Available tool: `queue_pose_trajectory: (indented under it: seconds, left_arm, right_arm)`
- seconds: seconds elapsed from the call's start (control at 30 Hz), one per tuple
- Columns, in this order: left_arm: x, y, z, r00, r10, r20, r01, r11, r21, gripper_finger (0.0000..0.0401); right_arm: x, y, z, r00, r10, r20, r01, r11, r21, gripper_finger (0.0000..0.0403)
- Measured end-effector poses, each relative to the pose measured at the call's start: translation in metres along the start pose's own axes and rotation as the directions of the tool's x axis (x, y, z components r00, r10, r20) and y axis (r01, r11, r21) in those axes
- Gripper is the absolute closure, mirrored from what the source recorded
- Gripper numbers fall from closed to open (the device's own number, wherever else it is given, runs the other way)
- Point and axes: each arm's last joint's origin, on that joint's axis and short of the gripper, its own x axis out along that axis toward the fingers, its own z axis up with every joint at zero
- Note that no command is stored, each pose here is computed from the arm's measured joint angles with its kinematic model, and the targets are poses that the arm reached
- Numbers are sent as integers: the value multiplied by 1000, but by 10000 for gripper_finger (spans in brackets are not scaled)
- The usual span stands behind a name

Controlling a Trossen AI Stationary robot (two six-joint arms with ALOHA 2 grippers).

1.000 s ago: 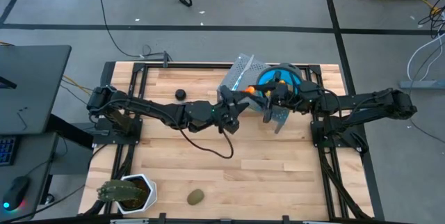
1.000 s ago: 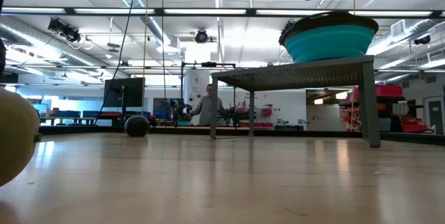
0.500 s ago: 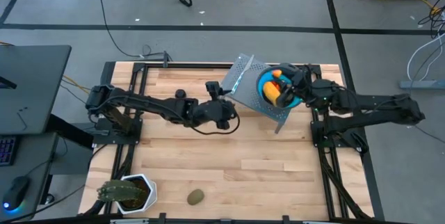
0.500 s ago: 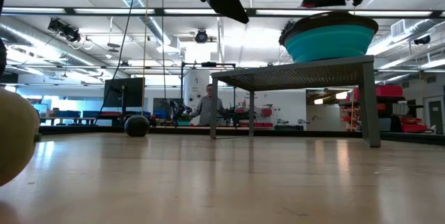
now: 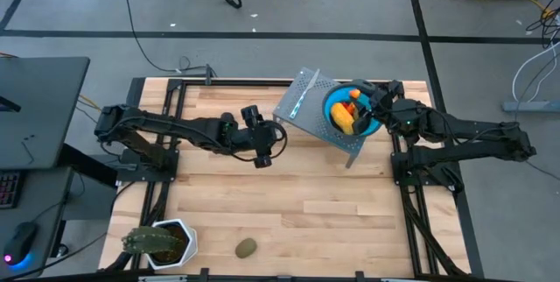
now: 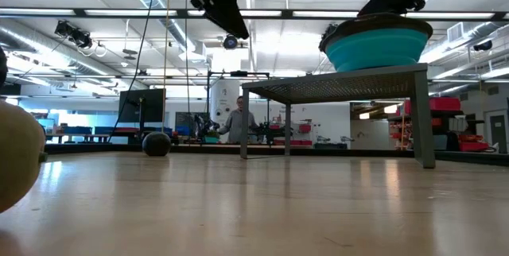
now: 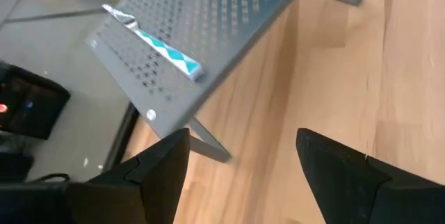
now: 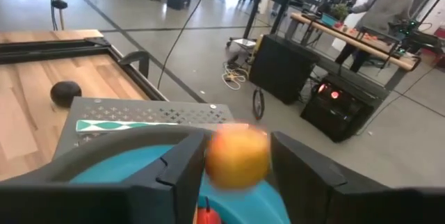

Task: Pick & Place Fruit
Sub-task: Put the yellow peach in the blue strainer bowl on the shelf, then put the black plum in the blue strainer bowl on the shelf

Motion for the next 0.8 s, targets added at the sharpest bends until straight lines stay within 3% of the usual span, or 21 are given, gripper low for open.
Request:
queue_pose_trajectory:
  seconds: [0.27,0.47,0.57,0.67,0.8]
  left_arm:
    - [7,-5,-34,1000,-10,-20,8,995,-104,131]
    - [9,-2,-67,1000,30,-6,-31,975,-219,131]
    - [9,6,-81,995,96,12,-84,919,-385,131]
    - [10,11,-94,990,141,22,-106,829,-550,131]
    - [19,14,-105,993,116,21,-78,776,-626,131]
  right_arm:
    - [0,0,3,1000,7,22,-7,1000,8,149]
    - [0,0,10,996,15,85,-18,999,27,131]
    - [-1,1,10,993,67,95,-70,997,24,131]
    - [-1,4,11,984,144,106,-147,989,23,131]
    - [-1,9,11,962,247,116,-250,968,13,131]
